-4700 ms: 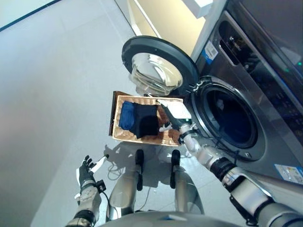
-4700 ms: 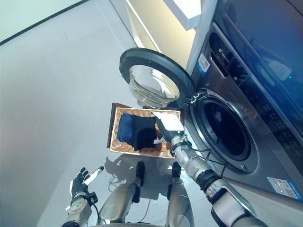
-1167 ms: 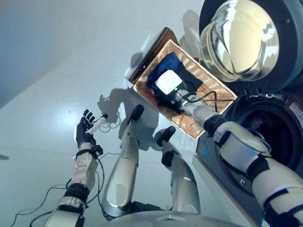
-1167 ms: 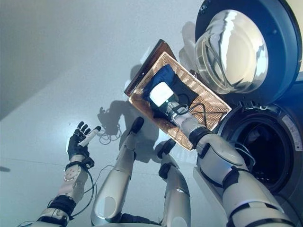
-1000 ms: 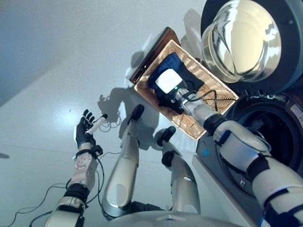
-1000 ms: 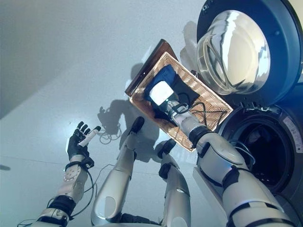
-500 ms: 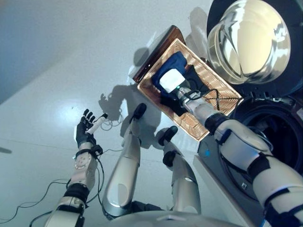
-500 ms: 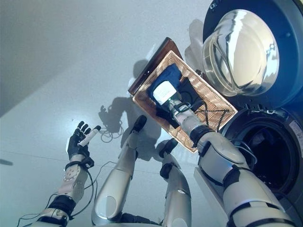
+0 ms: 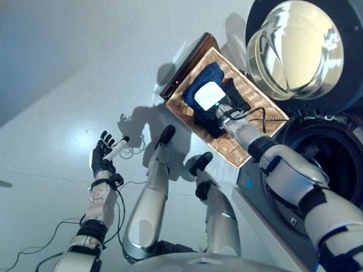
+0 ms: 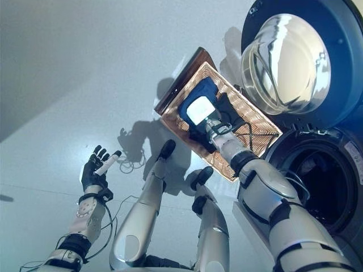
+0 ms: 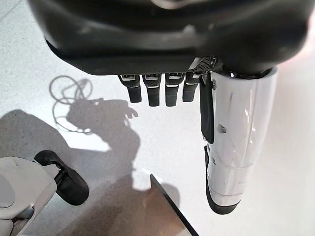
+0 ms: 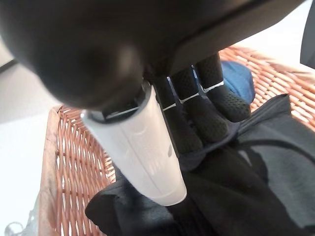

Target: Pick up the clothes and place them into the washing machine

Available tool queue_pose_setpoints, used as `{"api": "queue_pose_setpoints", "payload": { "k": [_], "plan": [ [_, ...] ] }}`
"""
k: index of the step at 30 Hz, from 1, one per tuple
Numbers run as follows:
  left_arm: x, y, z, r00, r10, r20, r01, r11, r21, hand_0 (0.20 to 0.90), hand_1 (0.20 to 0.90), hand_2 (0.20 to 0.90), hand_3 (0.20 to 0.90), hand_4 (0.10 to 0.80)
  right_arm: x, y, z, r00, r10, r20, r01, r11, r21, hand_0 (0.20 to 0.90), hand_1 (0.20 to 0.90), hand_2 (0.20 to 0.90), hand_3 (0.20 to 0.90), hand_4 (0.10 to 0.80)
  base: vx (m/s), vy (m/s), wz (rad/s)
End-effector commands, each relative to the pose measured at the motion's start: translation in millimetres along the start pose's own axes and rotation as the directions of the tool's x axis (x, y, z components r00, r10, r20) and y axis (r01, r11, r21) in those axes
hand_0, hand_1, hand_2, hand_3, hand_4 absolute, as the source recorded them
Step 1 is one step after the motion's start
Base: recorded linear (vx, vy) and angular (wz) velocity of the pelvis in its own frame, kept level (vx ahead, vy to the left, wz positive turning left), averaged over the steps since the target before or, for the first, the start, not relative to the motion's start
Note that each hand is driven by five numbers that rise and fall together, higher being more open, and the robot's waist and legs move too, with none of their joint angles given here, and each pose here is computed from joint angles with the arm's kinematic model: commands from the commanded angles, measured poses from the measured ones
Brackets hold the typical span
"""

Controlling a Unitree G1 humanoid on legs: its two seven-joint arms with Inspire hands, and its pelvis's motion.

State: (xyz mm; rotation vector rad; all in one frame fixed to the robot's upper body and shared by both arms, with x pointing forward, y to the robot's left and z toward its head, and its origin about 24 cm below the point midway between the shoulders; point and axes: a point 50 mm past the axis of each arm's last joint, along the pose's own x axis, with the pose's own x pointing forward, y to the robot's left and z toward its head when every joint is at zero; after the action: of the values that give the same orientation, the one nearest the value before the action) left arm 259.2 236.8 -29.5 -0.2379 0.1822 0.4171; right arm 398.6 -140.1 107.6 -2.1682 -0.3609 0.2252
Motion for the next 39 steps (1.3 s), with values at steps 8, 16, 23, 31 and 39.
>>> {"api": "queue_pose_setpoints", "payload": {
  "k": [8,16,23,31,39],
  "plan": [
    [-10.0,25.5,-8.2,0.993,0.119,0.006,-0.119,0.993,0.003,0.9,0.9,0.9,0.9,0.8,-13.6,-9.1,-27.3,0.961,-0.169,-0.221,0.243,0.895,0.373,0.2,0.2,0.2,0.2,0.3,0.021,0.024,-0.16],
    [-13.9,31.7,-12.0,0.987,0.162,0.0,-0.162,0.987,-0.002,0.9,0.9,0.9,0.9,0.8,-25.5,-0.1,-9.8,0.939,-0.161,-0.305,0.331,0.667,0.667,0.2,0.2,0.2,0.2,0.3,0.002,0.029,-0.2],
    [-16.0,37.9,-12.9,0.981,0.193,0.001,-0.193,0.981,-0.001,0.9,0.9,0.9,0.9,0.8,-36.4,10.7,5.4,0.931,-0.114,-0.345,0.356,0.476,0.804,0.2,0.2,0.2,0.2,0.3,-0.009,0.01,-0.19],
    [-17.1,40.2,-12.6,0.979,0.205,0.001,-0.205,0.979,-0.004,0.9,0.9,0.9,0.9,0.8,-52.7,28.7,21.2,0.912,0.006,-0.41,0.406,0.127,0.905,0.2,0.2,0.2,0.2,0.3,0.0,-0.007,-0.07],
    [-17.1,44.5,-13.0,0.975,0.22,-0.01,-0.22,0.975,-0.007,0.9,0.9,0.9,0.9,0.8,-65.5,41.1,29.8,0.894,0.109,-0.434,0.447,-0.206,0.87,0.2,0.2,0.2,0.2,0.3,0.0,0.0,0.0]
  ]
}}
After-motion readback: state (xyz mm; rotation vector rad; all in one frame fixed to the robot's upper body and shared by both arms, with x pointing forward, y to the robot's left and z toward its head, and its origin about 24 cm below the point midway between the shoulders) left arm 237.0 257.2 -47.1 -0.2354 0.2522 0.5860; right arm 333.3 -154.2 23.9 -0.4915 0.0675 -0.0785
